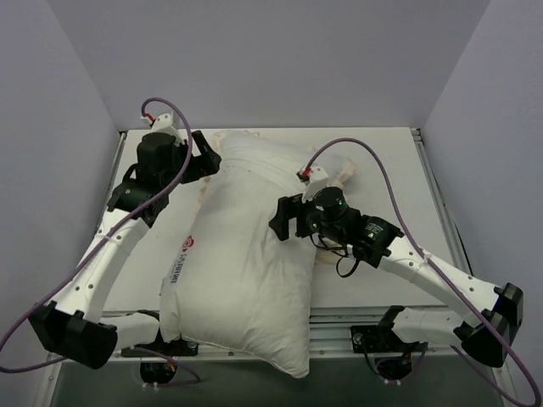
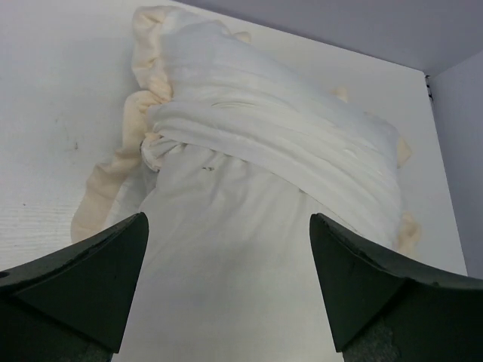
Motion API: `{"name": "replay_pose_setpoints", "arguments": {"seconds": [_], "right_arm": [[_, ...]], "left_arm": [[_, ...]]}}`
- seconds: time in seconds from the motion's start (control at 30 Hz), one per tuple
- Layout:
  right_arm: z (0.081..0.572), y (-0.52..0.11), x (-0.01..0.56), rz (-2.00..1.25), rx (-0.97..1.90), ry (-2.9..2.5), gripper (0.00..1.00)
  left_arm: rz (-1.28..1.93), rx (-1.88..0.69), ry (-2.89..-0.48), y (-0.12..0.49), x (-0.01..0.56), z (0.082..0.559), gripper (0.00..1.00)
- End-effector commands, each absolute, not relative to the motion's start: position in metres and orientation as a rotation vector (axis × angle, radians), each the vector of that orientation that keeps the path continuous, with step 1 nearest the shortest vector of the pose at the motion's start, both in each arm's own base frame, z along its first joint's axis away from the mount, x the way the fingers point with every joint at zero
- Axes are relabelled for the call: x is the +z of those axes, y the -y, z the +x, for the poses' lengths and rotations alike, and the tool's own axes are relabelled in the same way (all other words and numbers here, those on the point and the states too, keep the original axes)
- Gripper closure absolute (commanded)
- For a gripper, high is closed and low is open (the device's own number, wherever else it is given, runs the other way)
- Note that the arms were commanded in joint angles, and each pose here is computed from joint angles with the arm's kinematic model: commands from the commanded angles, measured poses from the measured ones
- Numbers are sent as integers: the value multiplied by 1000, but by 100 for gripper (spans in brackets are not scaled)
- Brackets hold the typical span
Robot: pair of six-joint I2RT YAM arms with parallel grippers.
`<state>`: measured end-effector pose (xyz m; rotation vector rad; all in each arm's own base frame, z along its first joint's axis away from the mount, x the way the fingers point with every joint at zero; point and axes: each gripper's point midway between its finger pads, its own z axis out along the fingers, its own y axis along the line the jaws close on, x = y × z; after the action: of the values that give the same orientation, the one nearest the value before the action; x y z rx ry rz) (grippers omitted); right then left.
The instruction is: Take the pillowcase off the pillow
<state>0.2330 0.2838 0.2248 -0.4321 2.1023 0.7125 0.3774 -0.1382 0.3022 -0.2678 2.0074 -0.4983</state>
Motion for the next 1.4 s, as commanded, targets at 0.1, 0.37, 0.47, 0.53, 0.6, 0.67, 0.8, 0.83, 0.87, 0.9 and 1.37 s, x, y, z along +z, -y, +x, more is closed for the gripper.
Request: {"name": "replay_pose_setpoints", "arguments": {"seconds": [0.1, 0.37, 0.47, 0.53, 0.6, 0.67, 0.8, 0.83, 0.87, 0.9, 1.37], "right_arm": [[284, -211, 243, -72, 503, -2040, 18], [309, -130, 209, 274, 356, -2069, 14], [314, -116, 208, 344, 387, -2058, 10], [317, -112, 205, 373, 409, -2062, 9], [320, -110, 202, 388, 425, -2060, 6], [323, -110, 200, 401, 465, -2064, 4], [329, -123, 196, 359, 575, -2082, 4], [327, -129, 193, 334, 615, -2101, 3], [333, -134, 199, 316, 649, -2069, 3], [333, -139, 191, 309, 671, -2089, 3], [340, -169, 129, 323, 866, -2136, 9]], "left_arm": [[33, -441, -1947, 181, 342, 316, 4], [337, -223, -2015, 271, 295, 272, 3], [415, -151, -2034, 302, 281, 270, 3], [458, -131, -2032, 327, 275, 271, 4], [477, -101, -2044, 338, 267, 276, 5], [486, -34, -2083, 346, 248, 283, 6], [484, 63, -2175, 349, 204, 286, 6], [463, 63, -2199, 347, 192, 284, 6], [456, 56, -2214, 347, 185, 282, 6], [449, 34, -2230, 347, 179, 279, 4], [336, -27, -2312, 324, 141, 265, 98]]}}
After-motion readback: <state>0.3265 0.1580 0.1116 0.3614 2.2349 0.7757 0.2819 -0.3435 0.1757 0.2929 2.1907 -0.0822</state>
